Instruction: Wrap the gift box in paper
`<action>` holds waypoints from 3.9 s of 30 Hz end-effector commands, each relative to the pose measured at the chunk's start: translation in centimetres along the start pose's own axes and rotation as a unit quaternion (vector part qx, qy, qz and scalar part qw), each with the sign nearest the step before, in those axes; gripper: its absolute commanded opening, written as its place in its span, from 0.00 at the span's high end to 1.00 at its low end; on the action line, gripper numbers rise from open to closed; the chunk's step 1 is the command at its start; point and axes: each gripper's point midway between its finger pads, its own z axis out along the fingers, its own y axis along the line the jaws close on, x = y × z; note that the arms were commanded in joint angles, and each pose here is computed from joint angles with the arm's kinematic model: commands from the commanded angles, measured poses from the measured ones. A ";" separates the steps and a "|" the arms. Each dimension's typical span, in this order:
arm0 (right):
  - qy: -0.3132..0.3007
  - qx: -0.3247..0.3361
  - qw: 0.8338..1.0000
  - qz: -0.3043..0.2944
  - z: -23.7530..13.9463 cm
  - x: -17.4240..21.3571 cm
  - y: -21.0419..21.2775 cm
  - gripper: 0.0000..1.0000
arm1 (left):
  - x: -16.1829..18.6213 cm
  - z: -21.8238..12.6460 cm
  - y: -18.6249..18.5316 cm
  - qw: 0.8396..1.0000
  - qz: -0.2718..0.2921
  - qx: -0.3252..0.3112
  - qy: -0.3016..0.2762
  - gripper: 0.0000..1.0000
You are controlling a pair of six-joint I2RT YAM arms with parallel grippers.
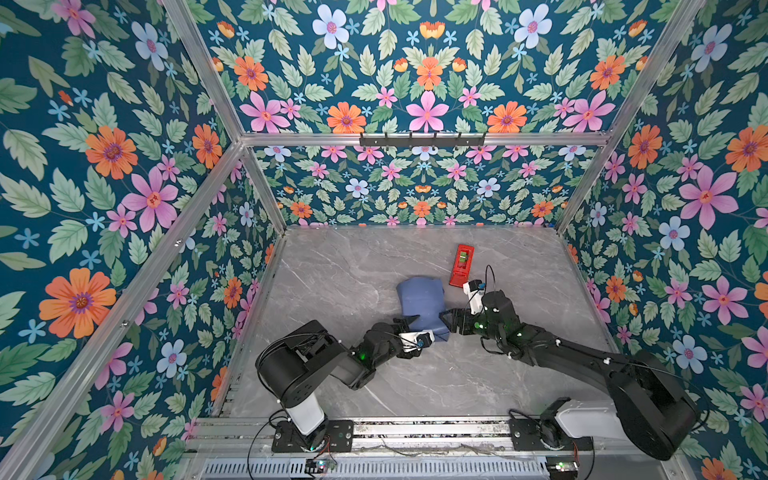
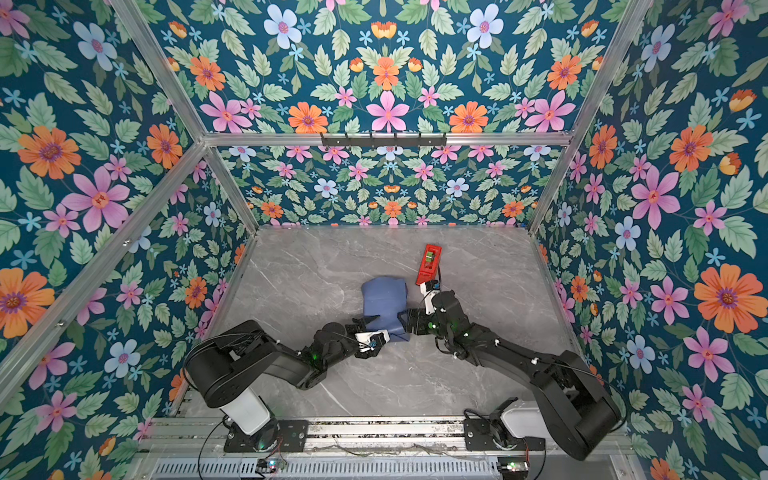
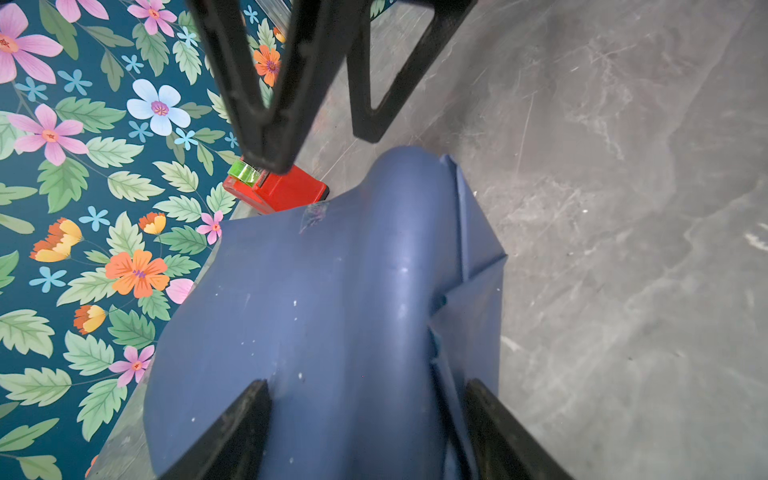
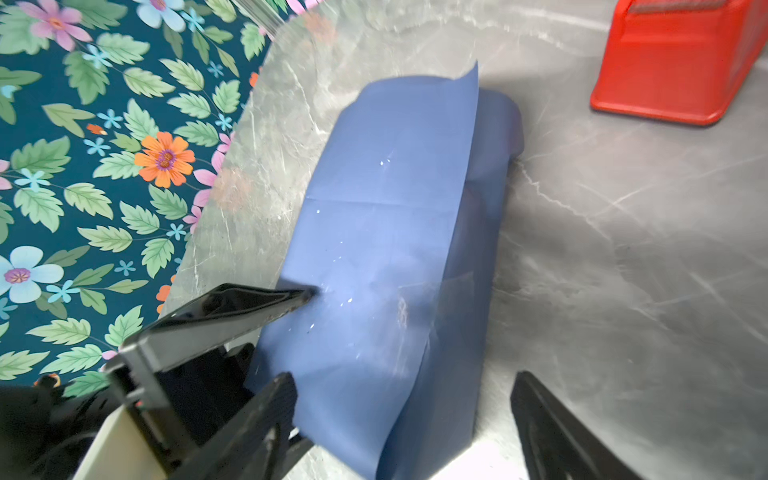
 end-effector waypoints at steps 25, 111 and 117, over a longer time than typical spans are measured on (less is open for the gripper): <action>0.083 -0.048 0.995 0.036 0.6 3.2 0.4 0.15 | 1.4 0.1 -1.3 0.999 -0.008 0.027 0.029 0.20; -0.016 0.035 0.988 0.150 -3.6 -9.8 -8.0 0.20 | 1.9 0.4 -1.0 0.999 -0.013 0.015 0.037 0.27; -0.009 0.011 0.984 0.175 -0.3 -13.8 -9.2 0.31 | 1.9 0.3 -1.0 0.999 -0.013 0.015 0.037 0.27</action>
